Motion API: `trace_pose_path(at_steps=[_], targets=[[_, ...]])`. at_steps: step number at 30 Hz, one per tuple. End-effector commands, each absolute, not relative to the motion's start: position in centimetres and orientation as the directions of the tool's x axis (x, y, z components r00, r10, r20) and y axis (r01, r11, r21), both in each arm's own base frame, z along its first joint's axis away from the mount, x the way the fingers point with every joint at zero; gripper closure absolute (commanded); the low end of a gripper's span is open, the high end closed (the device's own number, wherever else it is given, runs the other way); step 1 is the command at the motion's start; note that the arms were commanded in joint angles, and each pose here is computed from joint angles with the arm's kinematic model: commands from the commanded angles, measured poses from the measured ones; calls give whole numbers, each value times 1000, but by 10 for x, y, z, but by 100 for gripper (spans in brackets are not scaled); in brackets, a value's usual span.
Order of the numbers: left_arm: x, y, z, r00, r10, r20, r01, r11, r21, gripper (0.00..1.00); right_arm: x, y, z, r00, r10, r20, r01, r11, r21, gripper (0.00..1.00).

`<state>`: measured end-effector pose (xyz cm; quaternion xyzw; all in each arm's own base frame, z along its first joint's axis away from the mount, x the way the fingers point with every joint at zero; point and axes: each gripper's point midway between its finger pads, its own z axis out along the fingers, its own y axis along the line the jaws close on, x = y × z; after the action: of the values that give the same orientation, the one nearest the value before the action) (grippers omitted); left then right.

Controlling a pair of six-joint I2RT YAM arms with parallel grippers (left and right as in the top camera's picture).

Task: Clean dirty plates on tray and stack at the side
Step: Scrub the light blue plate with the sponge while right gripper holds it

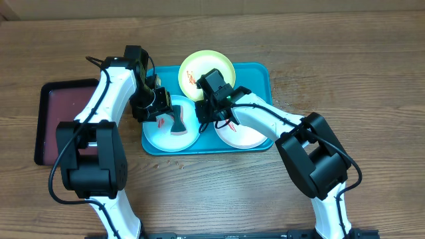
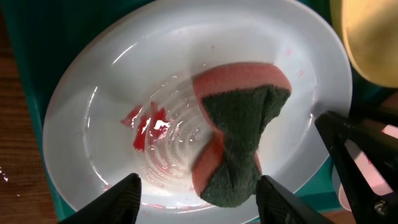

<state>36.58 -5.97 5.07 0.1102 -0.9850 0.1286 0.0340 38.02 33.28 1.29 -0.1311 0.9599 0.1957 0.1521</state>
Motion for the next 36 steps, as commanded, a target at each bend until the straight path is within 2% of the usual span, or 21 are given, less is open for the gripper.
trace_pose_path(at_steps=[1, 5, 15, 18, 20, 23, 25, 30, 36], targets=[[366, -68, 48, -976, -197, 93, -215, 946, -245, 40, 377, 330, 3, -922, -206, -328, -312, 896, 315, 81], [369, -81, 43, -980, -187, 75, -200, 946, -254, 40, 375, 329, 2, -925, -208, -319, -310, 898, 312, 89], [361, -101, 15, -968, -242, 70, -252, 937, -244, 47, 373, 327, 1, -927, -210, -311, -308, 900, 309, 89], [359, -99, 9, -967, -247, 70, -256, 936, -240, 53, 372, 326, 0, -928, -211, -305, -306, 901, 306, 89], [361, -99, 8, -968, -244, 58, -251, 937, -242, 62, 372, 327, 0, -928, -211, -306, -306, 901, 307, 89], [365, -97, 7, -969, -245, 34, -247, 942, -227, 68, 372, 327, 0, -928, -211, -308, -307, 901, 307, 89], [367, -91, 6, -968, -252, 18, -251, 948, -195, 73, 372, 327, 0, -928, -211, -306, -306, 901, 307, 89], [366, -64, 3, -966, -259, -23, -258, 965, -47, 94, 370, 325, -1, -931, -214, -297, -304, 903, 303, 89], [358, -15, 7, -966, -248, -74, -259, 939, 227, 96, 369, 324, -2, -933, -215, -290, -302, 905, 301, 89]])
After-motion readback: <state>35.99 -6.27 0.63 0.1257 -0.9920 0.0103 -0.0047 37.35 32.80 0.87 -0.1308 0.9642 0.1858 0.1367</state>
